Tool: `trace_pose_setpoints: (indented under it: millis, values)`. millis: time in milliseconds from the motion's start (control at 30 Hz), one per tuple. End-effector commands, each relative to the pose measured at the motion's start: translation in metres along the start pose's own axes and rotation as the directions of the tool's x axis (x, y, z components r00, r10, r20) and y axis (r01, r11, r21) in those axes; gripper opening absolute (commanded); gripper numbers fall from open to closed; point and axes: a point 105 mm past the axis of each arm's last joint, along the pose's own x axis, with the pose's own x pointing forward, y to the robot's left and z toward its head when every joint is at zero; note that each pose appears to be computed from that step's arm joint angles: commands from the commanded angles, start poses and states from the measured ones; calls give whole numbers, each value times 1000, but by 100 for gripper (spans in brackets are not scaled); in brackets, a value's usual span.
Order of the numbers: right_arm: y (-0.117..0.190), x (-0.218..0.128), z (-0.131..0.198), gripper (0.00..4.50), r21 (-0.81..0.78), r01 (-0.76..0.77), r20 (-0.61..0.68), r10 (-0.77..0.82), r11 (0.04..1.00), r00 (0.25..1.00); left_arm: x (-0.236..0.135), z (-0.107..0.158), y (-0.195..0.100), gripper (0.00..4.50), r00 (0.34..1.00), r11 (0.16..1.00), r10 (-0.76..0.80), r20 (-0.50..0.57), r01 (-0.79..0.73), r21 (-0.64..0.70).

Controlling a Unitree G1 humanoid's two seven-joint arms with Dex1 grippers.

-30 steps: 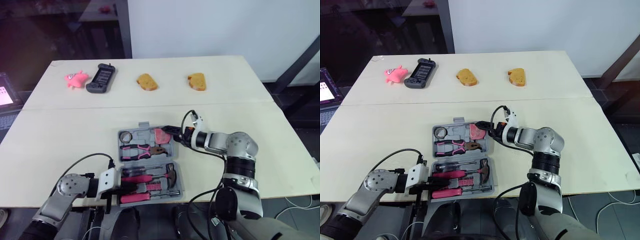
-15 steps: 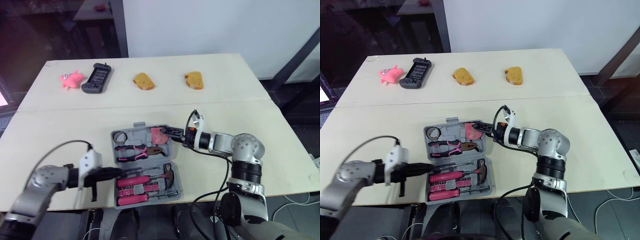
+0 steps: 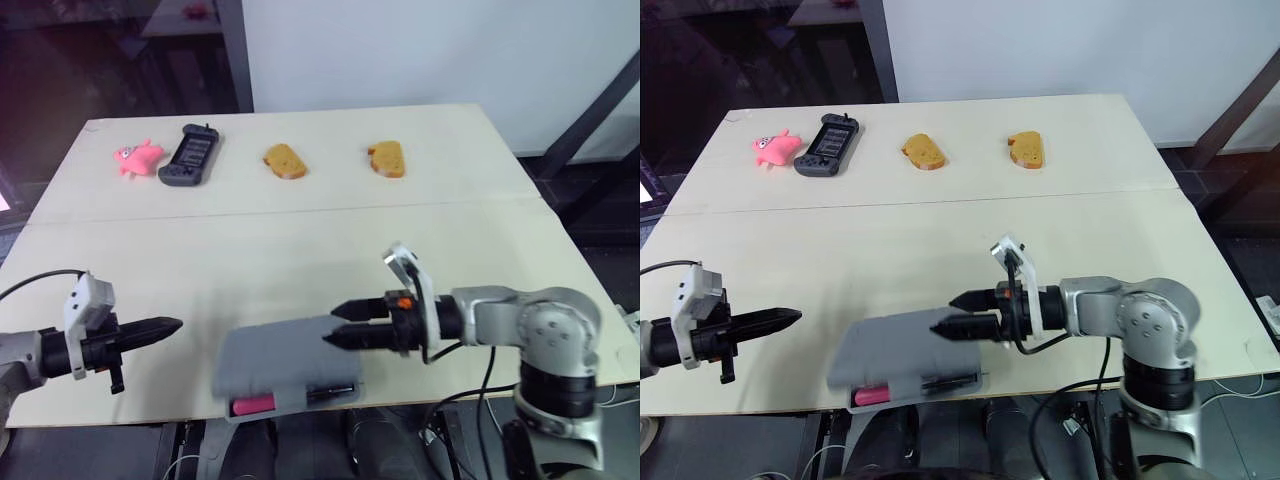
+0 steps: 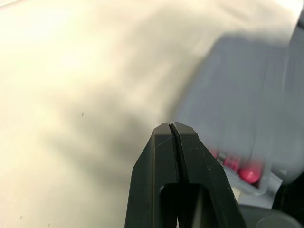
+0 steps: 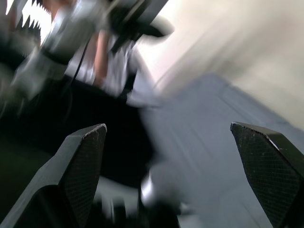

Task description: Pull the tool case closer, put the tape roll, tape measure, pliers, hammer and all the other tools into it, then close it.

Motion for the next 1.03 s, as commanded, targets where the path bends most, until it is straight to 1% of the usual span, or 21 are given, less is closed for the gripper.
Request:
trace_pose_setpoints:
  millis: [33,67,133,200,267,333,400,533,633,767,1033]
  values:
    - [27,-15,10,443,-187,-9,1,10,982,1000,-3,15,-10,0,998,996,-63,-2,63,63]
    - [28,-17,12,443,-235,19,21,-14,972,1000,-4,17,-12,0,997,995,-73,-2,73,62]
    - [30,-25,20,443,-309,74,110,-42,948,993,-5,25,-15,0,996,994,-85,12,84,73]
    - [29,-32,22,443,-352,119,157,-67,928,985,-6,30,-16,0,996,992,-85,15,84,93]
    - [28,-39,16,443,-410,163,156,-106,897,982,-8,36,-17,0,996,990,-83,11,81,114]
    - [19,-49,10,443,-451,232,148,-184,862,972,-13,41,-14,0,999,984,-53,-5,53,170]
    - [10,-53,3,443,-488,273,127,-242,829,962,-16,42,-13,0,999,981,-38,-23,42,191]
    - [-1,-56,-9,443,-514,294,103,-282,806,954,-16,38,-13,0,998,979,-22,-52,32,203]
    - [-7,-54,-19,443,-529,281,78,-285,800,955,-16,37,-14,0,998,979,-22,-52,32,202]
    - [-10,-53,-21,443,-528,277,90,-272,803,958,-14,40,-13,0,999,978,-17,-50,27,208]
    - [-13,-51,-30,443,-519,261,69,-265,814,962,-15,39,-16,0,998,979,-28,-60,39,199]
